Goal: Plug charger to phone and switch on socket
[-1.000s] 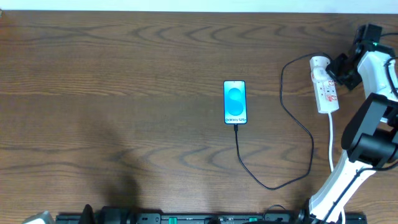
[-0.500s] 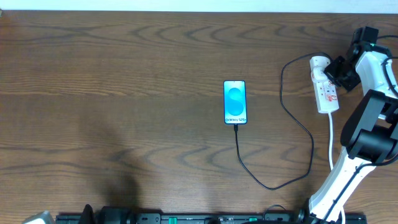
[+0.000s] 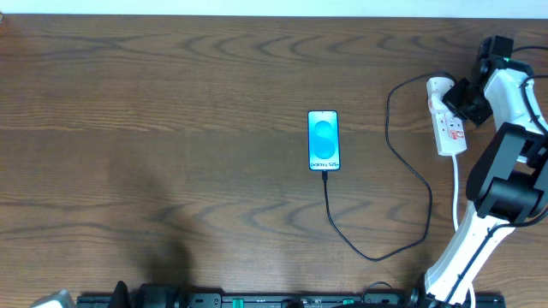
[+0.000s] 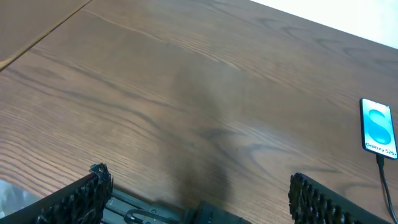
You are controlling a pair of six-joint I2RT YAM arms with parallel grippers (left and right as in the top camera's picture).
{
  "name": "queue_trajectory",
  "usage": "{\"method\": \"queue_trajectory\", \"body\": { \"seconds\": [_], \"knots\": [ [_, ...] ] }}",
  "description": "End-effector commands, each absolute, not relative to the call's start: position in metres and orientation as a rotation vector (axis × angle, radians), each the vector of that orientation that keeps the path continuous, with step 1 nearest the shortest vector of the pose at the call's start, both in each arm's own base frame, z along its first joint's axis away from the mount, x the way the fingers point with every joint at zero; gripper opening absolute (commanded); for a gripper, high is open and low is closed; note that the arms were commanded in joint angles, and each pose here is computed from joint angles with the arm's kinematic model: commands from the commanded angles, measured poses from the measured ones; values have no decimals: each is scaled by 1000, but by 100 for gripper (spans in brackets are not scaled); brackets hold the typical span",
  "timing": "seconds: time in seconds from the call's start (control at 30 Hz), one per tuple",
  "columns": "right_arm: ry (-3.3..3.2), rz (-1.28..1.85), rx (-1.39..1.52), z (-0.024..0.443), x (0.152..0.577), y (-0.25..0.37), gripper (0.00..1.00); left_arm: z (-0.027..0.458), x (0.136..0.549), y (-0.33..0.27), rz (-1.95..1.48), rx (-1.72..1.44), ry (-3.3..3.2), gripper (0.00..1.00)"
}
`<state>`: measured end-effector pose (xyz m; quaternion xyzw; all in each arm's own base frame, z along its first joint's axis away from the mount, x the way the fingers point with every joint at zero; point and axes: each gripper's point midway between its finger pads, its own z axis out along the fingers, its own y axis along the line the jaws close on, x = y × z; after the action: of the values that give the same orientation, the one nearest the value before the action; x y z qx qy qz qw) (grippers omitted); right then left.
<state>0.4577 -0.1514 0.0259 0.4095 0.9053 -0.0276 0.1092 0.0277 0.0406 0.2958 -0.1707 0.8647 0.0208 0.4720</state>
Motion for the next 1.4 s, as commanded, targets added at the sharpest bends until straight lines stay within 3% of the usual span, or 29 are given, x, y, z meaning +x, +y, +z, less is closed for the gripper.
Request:
{"method": "queue_trajectory", "body": {
  "seconds": [0.0,0.23,0.37,0.4,0.57,0.9,1.0,1.2,1.37],
  "knots": [
    [2736,-27,1159,26,452,-130,1,286,15,43,82,-415,2151,92],
    [2444,-31,1135,171,435,-157,1,284,-6,44,75,-458,2022,92],
    [2212,91,996,271,432,-139,1,282,-19,43,86,-497,1953,92],
    [2044,219,851,342,429,-116,1,281,-26,43,92,-516,1911,92],
    [1804,305,643,443,396,-79,1,280,-38,41,101,-541,1849,92],
    [1731,239,460,494,320,-50,8,278,-38,40,99,-547,1856,92],
    [1690,240,444,508,296,-44,8,314,-22,37,-49,-622,1673,92],
    [1605,246,419,531,249,-34,6,347,53,38,-118,-572,1521,92],
    [1509,242,388,552,210,-26,8,310,140,41,-142,-550,1522,92]
  ]
}}
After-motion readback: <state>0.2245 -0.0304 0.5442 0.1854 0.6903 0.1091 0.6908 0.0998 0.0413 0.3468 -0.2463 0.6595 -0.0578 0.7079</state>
